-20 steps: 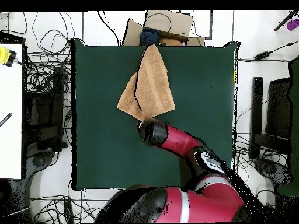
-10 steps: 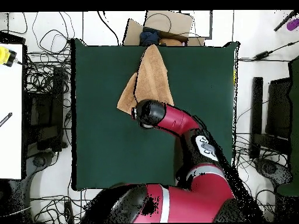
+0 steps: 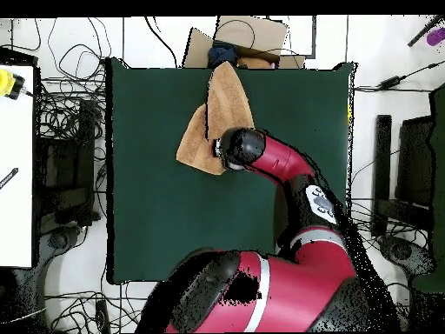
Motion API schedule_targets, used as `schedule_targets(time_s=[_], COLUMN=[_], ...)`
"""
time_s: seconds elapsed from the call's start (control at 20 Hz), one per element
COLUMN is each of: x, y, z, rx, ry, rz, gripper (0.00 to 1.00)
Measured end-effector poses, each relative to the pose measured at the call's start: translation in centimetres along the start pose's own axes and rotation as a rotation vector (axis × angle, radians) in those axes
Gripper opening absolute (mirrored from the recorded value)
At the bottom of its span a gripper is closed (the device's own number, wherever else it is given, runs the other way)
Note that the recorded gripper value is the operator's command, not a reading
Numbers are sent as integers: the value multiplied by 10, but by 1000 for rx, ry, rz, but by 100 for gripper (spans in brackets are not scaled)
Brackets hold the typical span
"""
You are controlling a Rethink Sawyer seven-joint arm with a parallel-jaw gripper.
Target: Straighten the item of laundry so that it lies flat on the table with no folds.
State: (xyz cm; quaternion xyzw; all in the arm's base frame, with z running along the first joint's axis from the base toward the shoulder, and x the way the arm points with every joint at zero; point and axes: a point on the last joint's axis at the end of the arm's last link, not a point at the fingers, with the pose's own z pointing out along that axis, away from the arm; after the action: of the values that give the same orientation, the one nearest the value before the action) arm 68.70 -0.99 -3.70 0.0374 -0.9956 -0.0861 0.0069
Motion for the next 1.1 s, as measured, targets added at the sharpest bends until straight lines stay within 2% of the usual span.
schedule_targets(time_s=[0.25, 0.6, 0.65, 1.1], x=[-16, -19, -19, -20], y=[-6, -19, -20, -21], z=[1, 13, 12, 12], rx=[-43, -32, -31, -31], ry=[61, 35, 33, 32], rz=[-1, 15, 15, 17], gripper=[100, 100, 0, 0])
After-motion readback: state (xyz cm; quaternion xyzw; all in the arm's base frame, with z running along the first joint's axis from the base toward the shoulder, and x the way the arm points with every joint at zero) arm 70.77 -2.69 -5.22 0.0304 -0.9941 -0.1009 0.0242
